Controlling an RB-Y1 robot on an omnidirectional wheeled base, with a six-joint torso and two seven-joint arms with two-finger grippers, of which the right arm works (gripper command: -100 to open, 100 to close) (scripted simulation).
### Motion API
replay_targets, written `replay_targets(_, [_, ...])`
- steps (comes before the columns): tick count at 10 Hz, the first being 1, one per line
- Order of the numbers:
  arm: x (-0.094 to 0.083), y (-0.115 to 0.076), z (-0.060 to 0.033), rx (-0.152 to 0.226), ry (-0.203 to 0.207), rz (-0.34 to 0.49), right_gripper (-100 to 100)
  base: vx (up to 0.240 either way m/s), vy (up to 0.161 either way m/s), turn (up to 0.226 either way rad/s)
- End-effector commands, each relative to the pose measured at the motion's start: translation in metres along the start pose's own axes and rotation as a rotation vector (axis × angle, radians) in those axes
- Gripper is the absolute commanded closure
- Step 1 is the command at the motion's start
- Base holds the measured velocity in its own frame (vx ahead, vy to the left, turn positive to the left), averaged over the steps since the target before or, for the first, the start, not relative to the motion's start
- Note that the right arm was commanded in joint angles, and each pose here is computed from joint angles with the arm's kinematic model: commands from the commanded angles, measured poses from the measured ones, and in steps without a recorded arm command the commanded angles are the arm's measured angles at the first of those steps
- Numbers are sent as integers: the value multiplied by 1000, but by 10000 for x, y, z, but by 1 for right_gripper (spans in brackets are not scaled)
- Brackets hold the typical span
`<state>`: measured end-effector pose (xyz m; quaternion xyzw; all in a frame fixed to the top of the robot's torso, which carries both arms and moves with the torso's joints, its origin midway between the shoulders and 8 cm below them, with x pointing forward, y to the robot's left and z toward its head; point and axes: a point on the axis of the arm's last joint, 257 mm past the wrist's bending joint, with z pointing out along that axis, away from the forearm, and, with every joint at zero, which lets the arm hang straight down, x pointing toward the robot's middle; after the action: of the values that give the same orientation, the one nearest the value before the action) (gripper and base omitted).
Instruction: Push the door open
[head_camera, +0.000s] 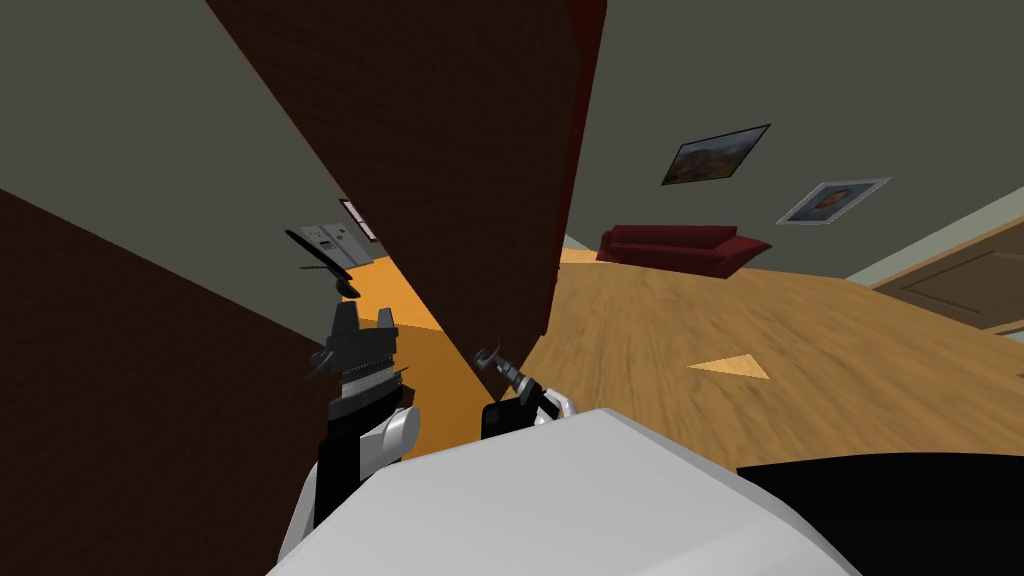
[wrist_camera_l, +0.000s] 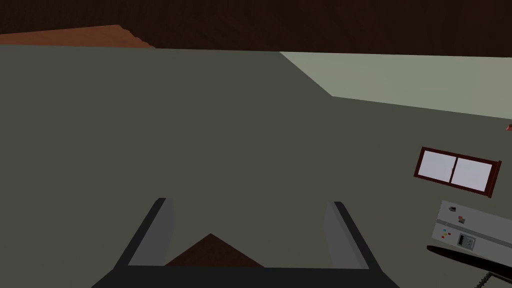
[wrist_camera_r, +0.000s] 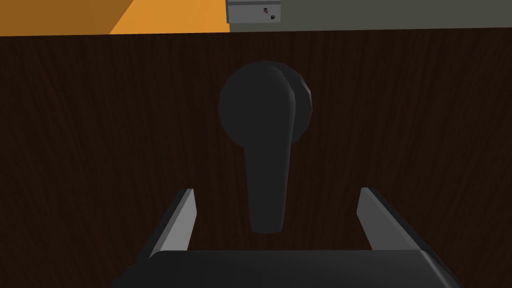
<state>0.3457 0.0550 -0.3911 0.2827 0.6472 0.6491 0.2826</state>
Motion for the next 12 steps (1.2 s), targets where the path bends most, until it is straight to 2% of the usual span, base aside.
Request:
replay_targets(1, [-5,-4,17,1,-5,1,-100,144,133,32])
replay_targets(2, [-4,-2,11,0,-3,1,-100,70,61,0])
replay_targets(3, [-4,-2,11,0,-3,1,100,-11,-8,-5])
replay_targets(8, [-4,-2,11,0,-3,1,100,-14,-13,1])
replay_targets(9, [-72,-11,-4,3,-19,-2,-100,-120,3,-111])
replay_targets(11, [-127,-8,-7,3,-36,-2,-100,-175,-53,-105])
replay_targets(12, [-110,-10,-3,3,-30,-2,-100,-80,-27,-12])
